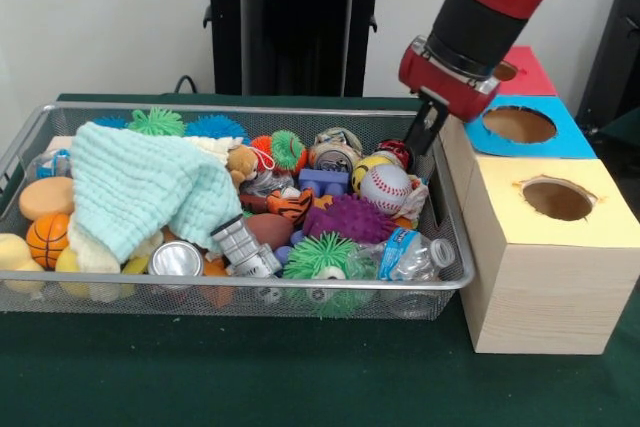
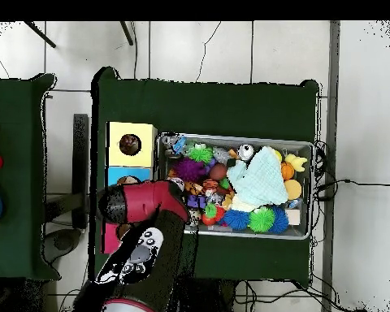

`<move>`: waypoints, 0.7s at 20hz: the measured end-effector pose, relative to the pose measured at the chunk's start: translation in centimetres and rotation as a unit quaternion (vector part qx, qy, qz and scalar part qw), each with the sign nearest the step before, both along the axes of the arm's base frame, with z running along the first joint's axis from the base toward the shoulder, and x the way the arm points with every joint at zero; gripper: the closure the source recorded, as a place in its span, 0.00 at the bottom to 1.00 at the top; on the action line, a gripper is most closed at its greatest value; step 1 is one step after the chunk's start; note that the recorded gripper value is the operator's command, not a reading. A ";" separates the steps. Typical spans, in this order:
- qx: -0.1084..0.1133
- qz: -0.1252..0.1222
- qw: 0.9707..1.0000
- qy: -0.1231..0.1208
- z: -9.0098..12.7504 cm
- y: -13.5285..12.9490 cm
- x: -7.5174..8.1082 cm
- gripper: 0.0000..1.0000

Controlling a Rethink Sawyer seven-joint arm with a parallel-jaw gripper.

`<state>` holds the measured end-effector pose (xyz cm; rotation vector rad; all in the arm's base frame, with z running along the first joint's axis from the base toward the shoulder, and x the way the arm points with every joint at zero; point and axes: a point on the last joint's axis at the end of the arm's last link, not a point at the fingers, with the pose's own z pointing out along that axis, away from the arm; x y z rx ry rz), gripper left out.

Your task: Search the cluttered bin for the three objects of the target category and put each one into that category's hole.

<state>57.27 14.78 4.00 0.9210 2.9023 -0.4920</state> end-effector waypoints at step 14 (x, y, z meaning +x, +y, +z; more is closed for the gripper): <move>0.028 -0.143 0.986 -0.085 5.8 -3.8 9.8 1.00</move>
